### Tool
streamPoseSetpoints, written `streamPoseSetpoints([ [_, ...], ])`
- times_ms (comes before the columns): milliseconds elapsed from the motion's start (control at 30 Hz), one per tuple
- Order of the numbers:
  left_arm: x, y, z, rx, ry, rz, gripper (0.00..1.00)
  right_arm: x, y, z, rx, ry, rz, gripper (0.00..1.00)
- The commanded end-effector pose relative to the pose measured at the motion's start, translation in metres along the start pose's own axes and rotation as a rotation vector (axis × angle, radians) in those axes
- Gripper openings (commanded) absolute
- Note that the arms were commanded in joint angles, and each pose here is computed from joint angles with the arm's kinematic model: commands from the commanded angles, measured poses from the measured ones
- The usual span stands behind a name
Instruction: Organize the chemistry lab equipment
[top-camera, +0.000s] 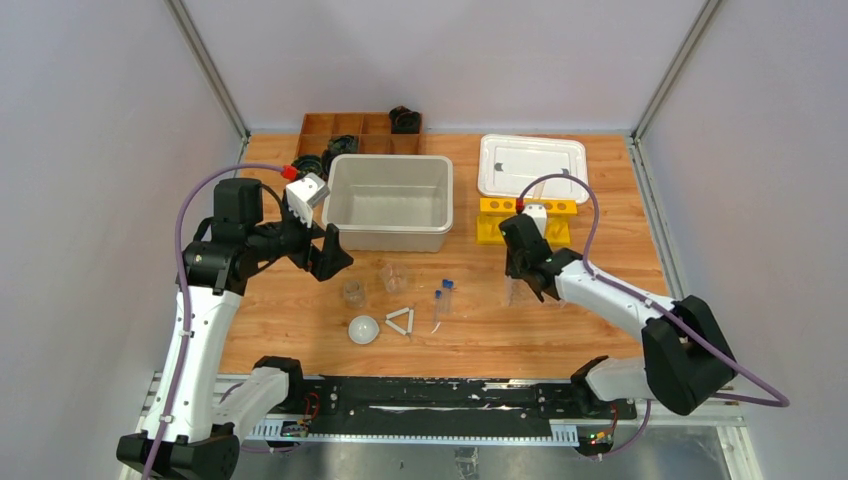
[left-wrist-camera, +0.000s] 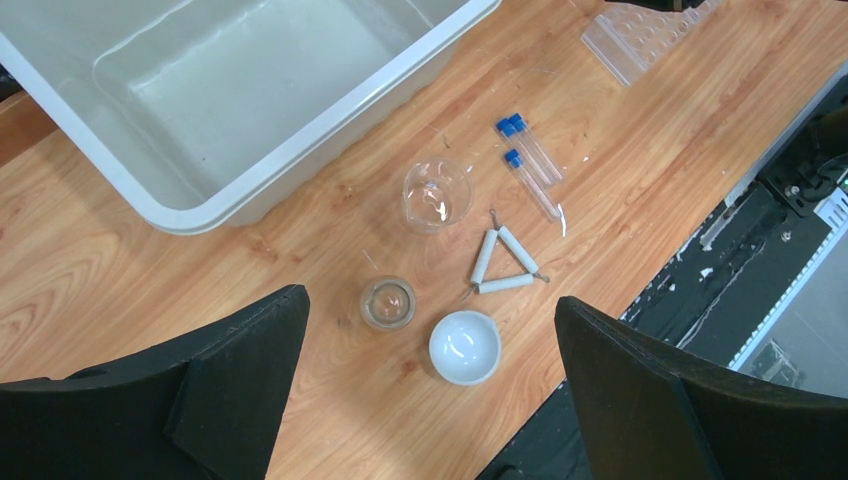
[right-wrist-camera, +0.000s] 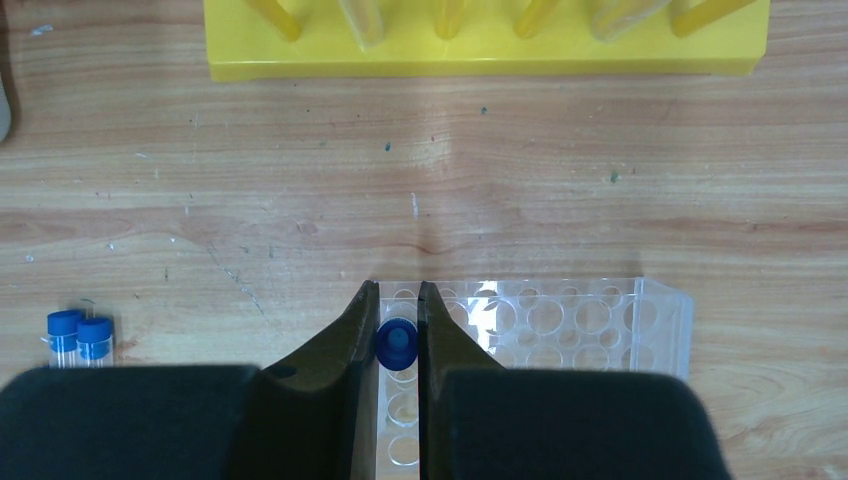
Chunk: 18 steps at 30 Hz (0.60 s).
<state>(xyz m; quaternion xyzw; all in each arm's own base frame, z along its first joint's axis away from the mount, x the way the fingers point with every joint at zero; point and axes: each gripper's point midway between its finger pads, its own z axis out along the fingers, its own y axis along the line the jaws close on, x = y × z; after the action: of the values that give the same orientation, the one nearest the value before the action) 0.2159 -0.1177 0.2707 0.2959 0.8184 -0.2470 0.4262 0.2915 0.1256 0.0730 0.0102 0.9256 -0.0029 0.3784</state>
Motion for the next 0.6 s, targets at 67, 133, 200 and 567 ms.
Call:
streamPoseSetpoints([
  [67,-0.005,0.000,-0.003,-0.008,-0.018,0.030,1.00,0.004,0.009,0.010,-0.027,0.025,0.076,0.00],
  [133,-0.005,0.000,-0.002,-0.007,-0.016,0.026,1.00,-0.001,0.017,0.011,-0.048,0.023,0.103,0.00],
  [200,-0.005,0.000,-0.002,-0.006,-0.016,0.029,1.00,-0.007,0.022,0.013,-0.052,0.018,0.129,0.00],
  [567,-0.001,0.002,-0.004,-0.021,-0.014,0.067,1.00,-0.003,0.026,0.021,-0.024,0.077,0.125,0.14],
])
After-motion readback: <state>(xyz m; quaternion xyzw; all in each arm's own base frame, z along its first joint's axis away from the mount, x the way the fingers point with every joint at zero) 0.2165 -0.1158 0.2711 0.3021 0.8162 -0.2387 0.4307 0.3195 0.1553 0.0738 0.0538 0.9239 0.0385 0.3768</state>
